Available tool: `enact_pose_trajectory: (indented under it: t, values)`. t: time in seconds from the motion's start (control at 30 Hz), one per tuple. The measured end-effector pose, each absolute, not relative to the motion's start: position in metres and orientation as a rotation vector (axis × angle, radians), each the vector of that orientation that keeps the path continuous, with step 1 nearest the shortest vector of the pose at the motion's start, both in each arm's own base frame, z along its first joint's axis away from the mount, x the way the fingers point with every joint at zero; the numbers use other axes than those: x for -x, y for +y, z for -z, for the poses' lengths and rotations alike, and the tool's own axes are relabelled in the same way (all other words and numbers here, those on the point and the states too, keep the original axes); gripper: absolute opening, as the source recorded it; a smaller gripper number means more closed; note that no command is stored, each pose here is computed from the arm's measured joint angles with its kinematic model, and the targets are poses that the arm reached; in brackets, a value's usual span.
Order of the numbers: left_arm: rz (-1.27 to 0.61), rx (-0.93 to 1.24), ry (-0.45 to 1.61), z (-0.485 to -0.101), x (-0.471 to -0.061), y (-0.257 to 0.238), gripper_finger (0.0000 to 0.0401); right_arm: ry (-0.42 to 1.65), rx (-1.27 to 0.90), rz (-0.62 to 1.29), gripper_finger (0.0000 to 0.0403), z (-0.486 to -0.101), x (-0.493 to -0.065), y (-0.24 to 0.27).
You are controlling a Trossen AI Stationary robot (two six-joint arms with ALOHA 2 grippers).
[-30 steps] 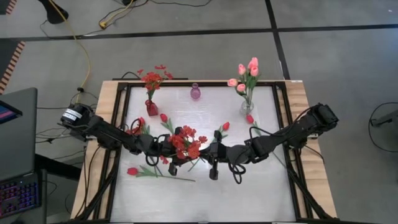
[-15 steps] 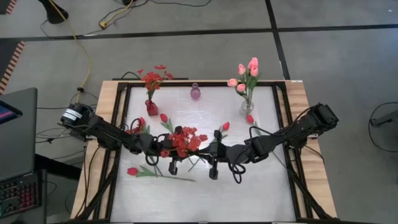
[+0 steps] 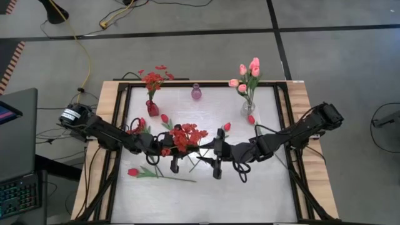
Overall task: Sort flowers into vase by color
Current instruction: Put the right red flowers into the red vase
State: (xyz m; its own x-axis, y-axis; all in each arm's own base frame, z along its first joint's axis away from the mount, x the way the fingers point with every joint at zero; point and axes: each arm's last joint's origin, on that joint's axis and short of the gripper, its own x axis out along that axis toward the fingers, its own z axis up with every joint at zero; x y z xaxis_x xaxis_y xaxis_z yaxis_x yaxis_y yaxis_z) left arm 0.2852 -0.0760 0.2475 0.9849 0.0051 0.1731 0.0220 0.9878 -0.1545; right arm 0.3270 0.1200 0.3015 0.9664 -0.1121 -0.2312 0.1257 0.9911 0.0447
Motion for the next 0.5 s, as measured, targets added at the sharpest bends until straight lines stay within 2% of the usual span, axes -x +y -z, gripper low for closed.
enact_pose_trajectory:
  t: [0.1,0.2,0.5]
  values:
    - [-0.054,0.135,-0.134,-0.257,-0.277,-0.068,0.0002,0.268,-0.017,0.113,0.0268,-0.312,-0.314,0.114]
    - [-0.134,0.133,-0.103,-0.272,-0.261,-0.059,0.0001,0.313,0.026,0.105,0.0292,-0.32,-0.3,0.109]
    - [-0.508,0.112,0.003,-0.305,-0.189,-0.029,0.0,0.346,0.147,0.116,0.0299,-0.333,-0.28,0.098]
